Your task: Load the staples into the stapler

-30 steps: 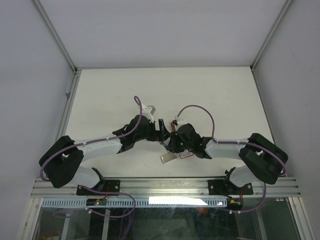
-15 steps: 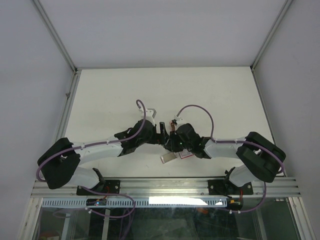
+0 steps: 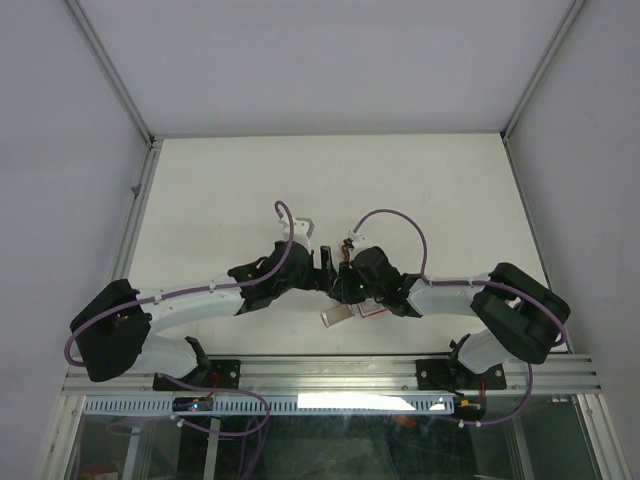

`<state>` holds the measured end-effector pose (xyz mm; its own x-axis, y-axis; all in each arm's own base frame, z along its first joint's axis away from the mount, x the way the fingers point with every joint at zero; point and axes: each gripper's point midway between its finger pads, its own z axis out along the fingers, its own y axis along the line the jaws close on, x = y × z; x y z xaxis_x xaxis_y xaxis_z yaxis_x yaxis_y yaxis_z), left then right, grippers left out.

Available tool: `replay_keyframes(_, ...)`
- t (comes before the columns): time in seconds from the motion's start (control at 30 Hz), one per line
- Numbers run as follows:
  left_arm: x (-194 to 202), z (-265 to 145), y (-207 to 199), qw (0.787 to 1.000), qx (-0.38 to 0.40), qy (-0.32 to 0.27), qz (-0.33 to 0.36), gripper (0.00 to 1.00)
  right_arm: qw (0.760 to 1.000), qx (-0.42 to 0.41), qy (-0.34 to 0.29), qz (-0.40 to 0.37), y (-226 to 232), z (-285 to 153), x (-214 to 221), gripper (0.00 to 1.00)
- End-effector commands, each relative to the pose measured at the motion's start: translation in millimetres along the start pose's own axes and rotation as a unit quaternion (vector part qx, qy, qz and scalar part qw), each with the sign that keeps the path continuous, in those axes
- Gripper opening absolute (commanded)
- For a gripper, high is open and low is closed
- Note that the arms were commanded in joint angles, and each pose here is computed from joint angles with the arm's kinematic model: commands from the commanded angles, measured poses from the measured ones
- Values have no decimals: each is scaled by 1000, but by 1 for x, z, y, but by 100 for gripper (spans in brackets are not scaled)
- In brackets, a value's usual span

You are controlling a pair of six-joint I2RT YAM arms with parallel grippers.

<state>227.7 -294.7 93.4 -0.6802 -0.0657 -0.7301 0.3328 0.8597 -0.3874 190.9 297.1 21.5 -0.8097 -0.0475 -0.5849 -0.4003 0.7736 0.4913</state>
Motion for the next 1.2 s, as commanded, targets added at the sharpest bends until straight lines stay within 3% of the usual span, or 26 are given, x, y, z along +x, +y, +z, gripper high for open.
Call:
replay_keyframes(0.0,-30,-21,-75,992,121,-31,-31,90,1000,7,-15,-7,0,9,-8,19)
replay_keyframes(0.53,-8,-11,-90,993,99,-10,-65,90,1000,9,-14,-3,-2,10,-6,18)
replay_keyframes(0.73,-25,-23,-77,994,77,-45,-58,93,1000,15,-19,-17,-1,-1,-12,20)
replay_keyframes(1.0,-57,-44,-42,992,76,-64,-82,96,996,7,-50,-68,4,-47,-28,41)
replay_keyframes(1.17,-66,-42,-14,990,87,-54,-102,98,986,-38,-63,-147,24,-58,-41,51)
